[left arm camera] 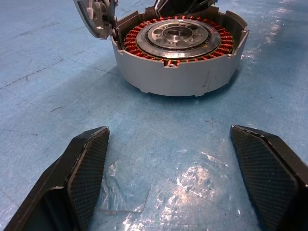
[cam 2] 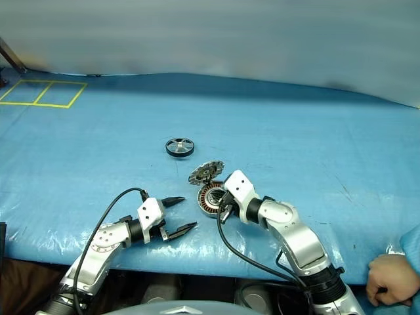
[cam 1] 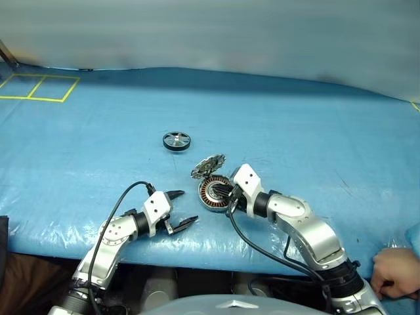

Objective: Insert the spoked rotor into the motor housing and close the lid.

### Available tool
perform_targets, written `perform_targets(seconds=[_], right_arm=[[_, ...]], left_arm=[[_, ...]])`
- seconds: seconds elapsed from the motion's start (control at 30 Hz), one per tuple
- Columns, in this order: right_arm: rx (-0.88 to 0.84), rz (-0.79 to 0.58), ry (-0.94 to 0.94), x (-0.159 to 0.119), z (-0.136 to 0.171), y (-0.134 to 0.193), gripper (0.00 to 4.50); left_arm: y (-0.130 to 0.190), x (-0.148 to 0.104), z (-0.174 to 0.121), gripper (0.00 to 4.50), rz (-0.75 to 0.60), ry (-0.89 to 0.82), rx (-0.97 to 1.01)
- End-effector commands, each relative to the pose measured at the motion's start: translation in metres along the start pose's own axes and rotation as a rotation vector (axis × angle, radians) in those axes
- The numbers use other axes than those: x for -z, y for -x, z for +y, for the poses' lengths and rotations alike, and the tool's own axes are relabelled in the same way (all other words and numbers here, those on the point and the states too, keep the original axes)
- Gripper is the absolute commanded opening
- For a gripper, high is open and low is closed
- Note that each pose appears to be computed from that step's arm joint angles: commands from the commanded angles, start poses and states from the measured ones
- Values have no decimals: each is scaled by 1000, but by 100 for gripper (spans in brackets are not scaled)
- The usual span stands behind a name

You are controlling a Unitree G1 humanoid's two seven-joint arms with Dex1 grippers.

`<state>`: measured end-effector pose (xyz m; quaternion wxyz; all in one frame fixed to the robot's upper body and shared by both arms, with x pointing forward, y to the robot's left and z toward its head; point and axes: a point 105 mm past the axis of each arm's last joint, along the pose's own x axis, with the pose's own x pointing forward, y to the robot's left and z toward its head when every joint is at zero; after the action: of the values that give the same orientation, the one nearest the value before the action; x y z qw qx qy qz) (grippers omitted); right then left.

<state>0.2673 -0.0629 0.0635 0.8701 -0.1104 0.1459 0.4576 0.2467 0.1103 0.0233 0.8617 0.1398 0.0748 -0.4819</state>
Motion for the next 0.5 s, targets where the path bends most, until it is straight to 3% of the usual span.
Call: perform_targets(seconds=[0.03,0.5], right_arm=[[10,63,73,10,-2,0,3],[122,189,141,29,-19,3,3]], left_arm=[[-2,-7,-1,429,-23,-18,2],[-2,-11,-3,429,-23,-13,4]])
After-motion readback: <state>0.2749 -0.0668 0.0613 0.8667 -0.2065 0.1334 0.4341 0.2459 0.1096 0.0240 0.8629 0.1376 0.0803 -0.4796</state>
